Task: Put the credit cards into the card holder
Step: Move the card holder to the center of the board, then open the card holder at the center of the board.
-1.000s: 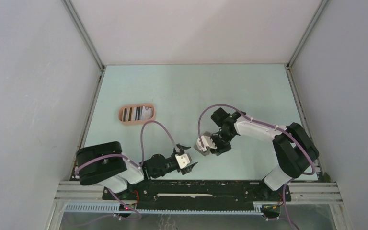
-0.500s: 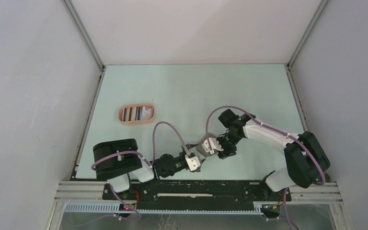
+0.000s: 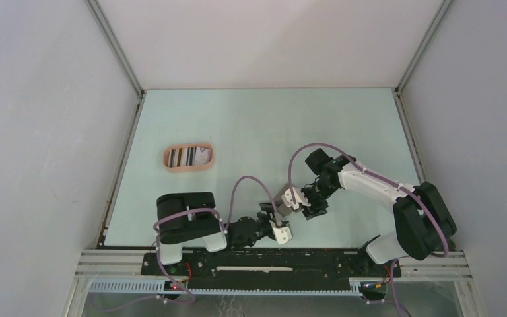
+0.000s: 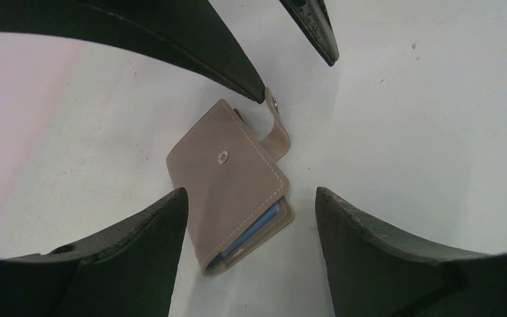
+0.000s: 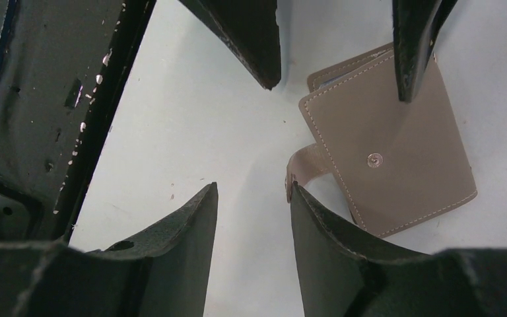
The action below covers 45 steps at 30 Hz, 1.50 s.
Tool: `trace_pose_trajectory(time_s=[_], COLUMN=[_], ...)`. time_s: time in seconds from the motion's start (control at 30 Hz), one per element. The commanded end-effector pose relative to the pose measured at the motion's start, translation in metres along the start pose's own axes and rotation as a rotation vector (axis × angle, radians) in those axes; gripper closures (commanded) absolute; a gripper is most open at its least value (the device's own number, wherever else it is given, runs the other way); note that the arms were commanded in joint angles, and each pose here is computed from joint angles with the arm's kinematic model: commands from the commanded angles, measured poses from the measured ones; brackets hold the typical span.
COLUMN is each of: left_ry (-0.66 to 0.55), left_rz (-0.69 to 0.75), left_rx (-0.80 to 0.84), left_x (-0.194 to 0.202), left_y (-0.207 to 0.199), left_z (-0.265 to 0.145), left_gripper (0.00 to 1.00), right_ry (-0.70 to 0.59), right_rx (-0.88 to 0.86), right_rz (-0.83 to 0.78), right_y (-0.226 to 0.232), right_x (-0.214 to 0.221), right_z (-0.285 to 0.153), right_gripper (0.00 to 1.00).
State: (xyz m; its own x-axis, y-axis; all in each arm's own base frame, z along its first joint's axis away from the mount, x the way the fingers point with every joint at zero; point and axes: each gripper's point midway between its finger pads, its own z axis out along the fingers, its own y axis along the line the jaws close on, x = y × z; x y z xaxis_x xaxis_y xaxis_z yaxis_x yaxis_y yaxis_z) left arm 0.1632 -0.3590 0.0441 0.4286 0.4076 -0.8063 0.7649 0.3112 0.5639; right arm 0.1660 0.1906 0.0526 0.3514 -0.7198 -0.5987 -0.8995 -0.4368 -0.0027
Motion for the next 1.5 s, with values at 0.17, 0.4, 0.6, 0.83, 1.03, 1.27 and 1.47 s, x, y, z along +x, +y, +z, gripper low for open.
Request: trace_pose_trajectory(time_s=[0.17, 0.4, 0.6, 0.83, 1.03, 1.27, 1.47], left_ry=[0.000, 0.026, 0.015, 0.010, -0.012, -0.047, -0.095], left_rz=[0.064, 0.073, 0.028, -0.037, -0.149, -0.503, -0.747], left_rx=[-0.073, -0.092, -0.108, -0.130, -0.198, -0.375, -0.401], left_x=[-0.005, 0.001, -0.003, -0.004, -0.008, -0.013, -0.015], left_y=[0.008, 0.009, 0.011, 0.014, 0.025, 0.054, 0.059], left_z=[0.021, 0.024, 0.024, 0.020, 0.011, -0.008, -0.019], left_gripper=[0.37, 0.46, 0.62, 0.97, 1.00, 1.00, 1.00], right_ry=[-0.045, -0.052, -0.054, -0.071, -0.119, -0.212, -0.222], right_rx=[-0.007, -0.004, -0.003, 0.022, 0.073, 0.141, 0.159], right_rz=[-0.004, 0.003, 0.003, 0.019, 0.033, 0.017, -0.011], right_y=[0.002, 0.002, 0.002, -0.001, -0.007, -0.013, -0.022], right_x=[-0.006, -0.006, -0.006, -0.005, -0.010, -0.028, -0.035], right_z=[-0.002, -0.004, -0.005, -0.010, -0.022, -0.041, -0.036], right_gripper=[0.47, 0.47, 0.47, 0.48, 0.48, 0.45, 0.45])
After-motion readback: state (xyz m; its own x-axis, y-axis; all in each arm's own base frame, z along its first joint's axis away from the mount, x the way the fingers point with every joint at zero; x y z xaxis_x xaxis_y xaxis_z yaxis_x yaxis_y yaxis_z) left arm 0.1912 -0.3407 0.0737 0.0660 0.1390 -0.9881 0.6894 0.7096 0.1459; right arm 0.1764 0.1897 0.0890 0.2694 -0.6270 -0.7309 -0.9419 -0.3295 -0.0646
